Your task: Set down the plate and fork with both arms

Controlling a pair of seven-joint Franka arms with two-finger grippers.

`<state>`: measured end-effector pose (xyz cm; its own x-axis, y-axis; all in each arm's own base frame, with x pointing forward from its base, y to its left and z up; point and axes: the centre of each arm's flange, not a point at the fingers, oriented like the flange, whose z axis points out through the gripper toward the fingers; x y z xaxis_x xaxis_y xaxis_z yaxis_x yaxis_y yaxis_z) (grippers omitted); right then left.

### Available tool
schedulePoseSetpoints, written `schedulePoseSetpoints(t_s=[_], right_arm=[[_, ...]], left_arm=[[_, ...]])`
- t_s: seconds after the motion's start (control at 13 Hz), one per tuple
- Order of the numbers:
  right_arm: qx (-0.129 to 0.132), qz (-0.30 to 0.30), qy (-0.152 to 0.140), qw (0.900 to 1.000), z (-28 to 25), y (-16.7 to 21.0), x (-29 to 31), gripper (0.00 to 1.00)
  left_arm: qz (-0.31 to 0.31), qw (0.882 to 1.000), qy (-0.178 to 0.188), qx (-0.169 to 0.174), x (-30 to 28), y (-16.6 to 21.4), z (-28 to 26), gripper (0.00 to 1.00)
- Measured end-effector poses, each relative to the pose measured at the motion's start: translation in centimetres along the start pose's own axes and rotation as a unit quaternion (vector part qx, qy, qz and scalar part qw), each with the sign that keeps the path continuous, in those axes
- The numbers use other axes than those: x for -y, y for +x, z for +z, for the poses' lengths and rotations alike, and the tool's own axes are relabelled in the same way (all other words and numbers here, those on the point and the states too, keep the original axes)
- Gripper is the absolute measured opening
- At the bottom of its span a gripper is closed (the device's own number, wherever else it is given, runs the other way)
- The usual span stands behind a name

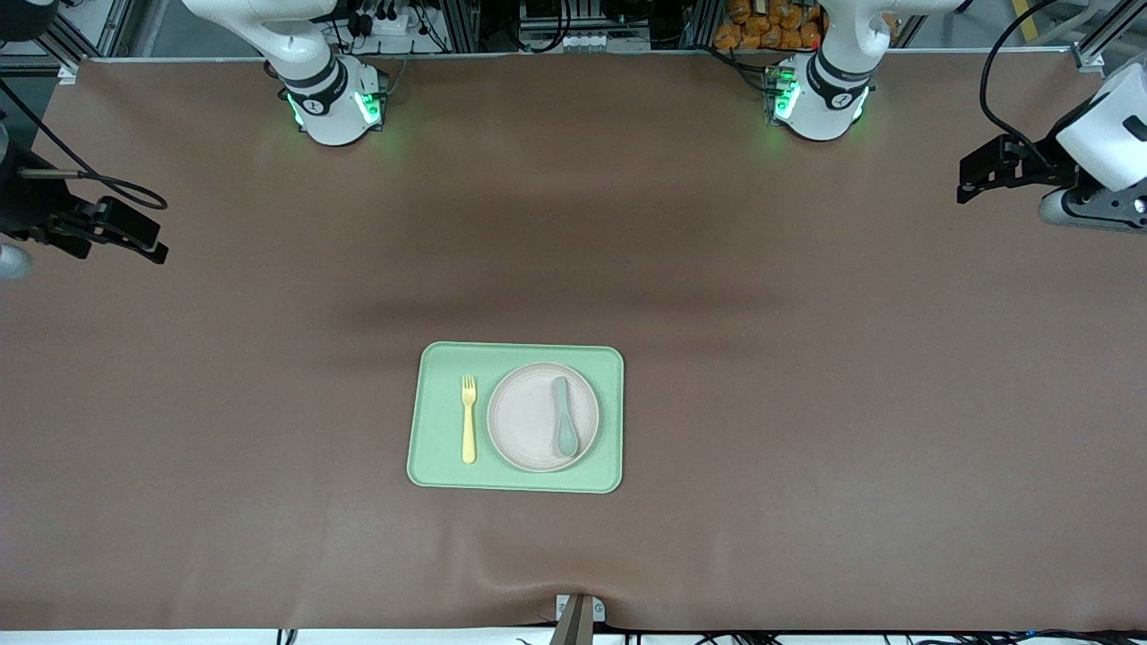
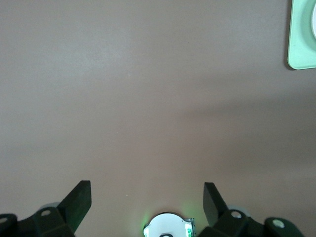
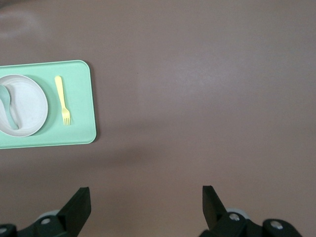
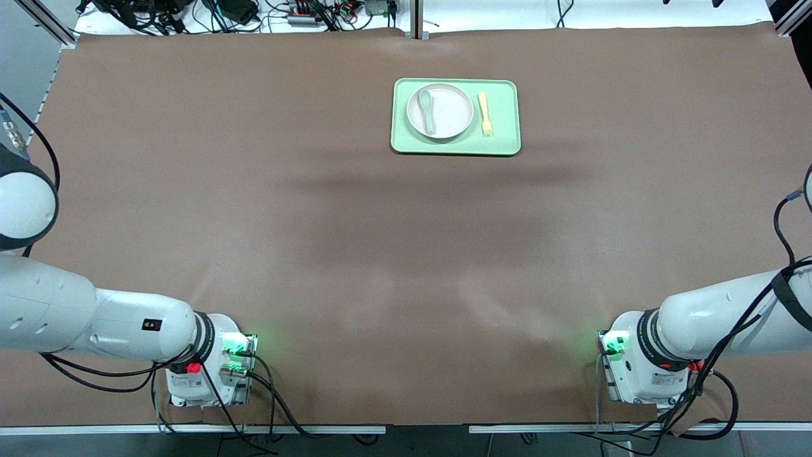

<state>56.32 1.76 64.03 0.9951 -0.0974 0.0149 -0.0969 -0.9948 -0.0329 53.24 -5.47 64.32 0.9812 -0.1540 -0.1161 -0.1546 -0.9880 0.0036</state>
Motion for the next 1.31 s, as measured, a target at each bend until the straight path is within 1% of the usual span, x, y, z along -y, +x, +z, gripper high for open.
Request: schedulePoseSetpoints(t_s=[0.08,0.23,0.38,0.69,1.15,1.31], right_arm=[[0.0,-0.004,0.0,1.0,0.0,0.0,0.2,1.0],[0.002,-0.034,0.0,0.999,0.1,0.0,0.3,1.0],[0.009,-0.052,-0.001,0.999,0.3,0.0,-0.5,1.0],[0.008,-0.056,-0.006,0.998,0.2,0.2,-1.5,1.0],[0.001,-0.061,-0.007,0.998,-0.5,0.1,-1.0,1.0],[0.002,-0.063,-0.007,0.998,-0.7,0.1,-1.0,1.0]], left_arm=[[0.0,1.0,0.0,0.0,0.0,0.0,0.0,1.0],[0.0,1.0,0.0,0.0,0.0,0.0,0.0,1.0],[0.0,1.0,0.0,0.0,0.0,0.0,0.0,1.0],[0.0,1.0,0.0,0.0,0.0,0.0,0.0,1.0],[-0.001,1.0,0.0,-0.007,0.1,0.4,0.1,1.0],[-0.001,1.0,0.0,-0.008,0.2,0.5,0.2,1.0]])
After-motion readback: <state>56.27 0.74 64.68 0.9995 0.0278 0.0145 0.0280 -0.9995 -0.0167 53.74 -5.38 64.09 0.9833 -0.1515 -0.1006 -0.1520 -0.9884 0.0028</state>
